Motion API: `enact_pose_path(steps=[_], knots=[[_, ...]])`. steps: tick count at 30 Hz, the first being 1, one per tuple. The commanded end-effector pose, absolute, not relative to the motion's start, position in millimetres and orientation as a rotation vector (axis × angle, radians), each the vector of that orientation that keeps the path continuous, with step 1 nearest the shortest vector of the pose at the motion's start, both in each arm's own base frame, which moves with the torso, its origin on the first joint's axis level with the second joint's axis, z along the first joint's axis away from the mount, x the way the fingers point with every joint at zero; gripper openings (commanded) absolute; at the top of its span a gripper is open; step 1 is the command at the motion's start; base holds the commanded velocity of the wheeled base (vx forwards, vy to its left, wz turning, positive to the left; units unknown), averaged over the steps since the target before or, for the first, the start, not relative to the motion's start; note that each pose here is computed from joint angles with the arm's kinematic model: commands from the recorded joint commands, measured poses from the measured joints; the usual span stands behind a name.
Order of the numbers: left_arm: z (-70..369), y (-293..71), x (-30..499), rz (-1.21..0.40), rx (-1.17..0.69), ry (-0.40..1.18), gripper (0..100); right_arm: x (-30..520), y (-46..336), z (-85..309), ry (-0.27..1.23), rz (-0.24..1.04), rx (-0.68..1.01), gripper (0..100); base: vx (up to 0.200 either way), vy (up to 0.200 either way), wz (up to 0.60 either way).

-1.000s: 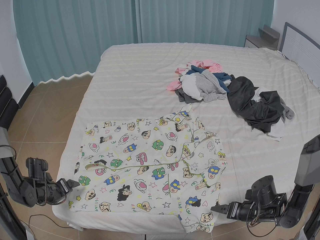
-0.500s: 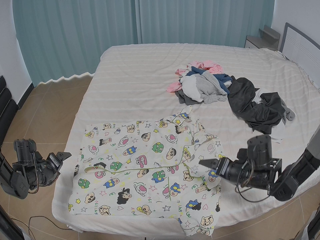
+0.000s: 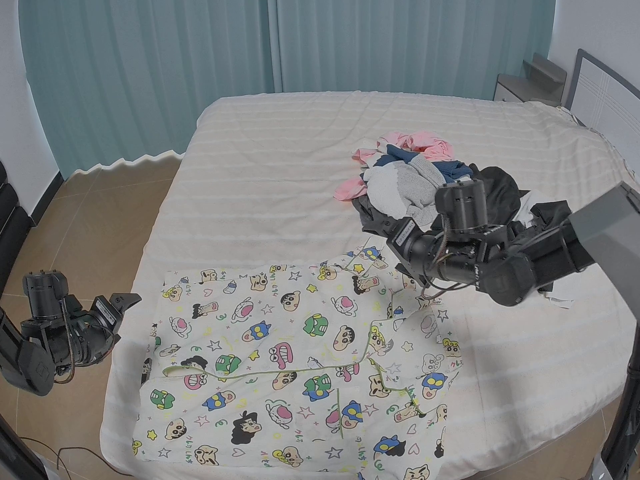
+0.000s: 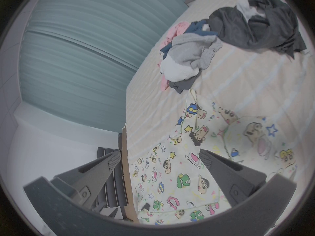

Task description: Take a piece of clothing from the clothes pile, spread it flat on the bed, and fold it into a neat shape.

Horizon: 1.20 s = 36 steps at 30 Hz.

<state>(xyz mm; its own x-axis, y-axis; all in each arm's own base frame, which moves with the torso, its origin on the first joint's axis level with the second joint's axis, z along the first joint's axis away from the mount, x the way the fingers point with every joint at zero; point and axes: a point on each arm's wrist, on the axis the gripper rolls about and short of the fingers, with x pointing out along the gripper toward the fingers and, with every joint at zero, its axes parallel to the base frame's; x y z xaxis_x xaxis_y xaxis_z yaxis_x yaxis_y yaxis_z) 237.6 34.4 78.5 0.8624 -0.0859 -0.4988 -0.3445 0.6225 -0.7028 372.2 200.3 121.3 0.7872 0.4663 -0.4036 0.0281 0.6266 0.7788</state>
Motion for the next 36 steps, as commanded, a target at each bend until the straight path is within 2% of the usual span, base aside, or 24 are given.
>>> enact_pose_path(steps=[1,7,9,20,25,36], knots=[[90.6,36.5,232.8,0.15,-0.956,0.464,100,438.9,239.0,52.5,0.839,0.087,0.962,100,0.0,0.0,0.0],[98.1,35.7,223.2,0.141,-0.97,0.436,100,446.8,245.2,36.9,0.873,0.026,0.94,100,0.033,0.0,0.0],[97.9,34.9,220.9,0.139,-0.969,0.437,100,448.6,245.4,33.3,0.875,0.023,0.94,100,0.2,0.0,0.0],[96.6,35.0,221.1,0.141,-0.968,0.443,100,445.2,258.1,17.3,0.886,0.013,0.913,100,0.0,0.0,0.0],[96.6,34.9,220.6,0.141,-0.968,0.443,100,463.4,265.9,15.3,0.754,-0.022,0.92,100,0.0,0.0,0.0],[94.5,34.6,218.9,0.146,-0.971,0.453,100,466.2,265.3,0.3,0.747,-0.031,0.896,100,0.0,0.0,0.0]])
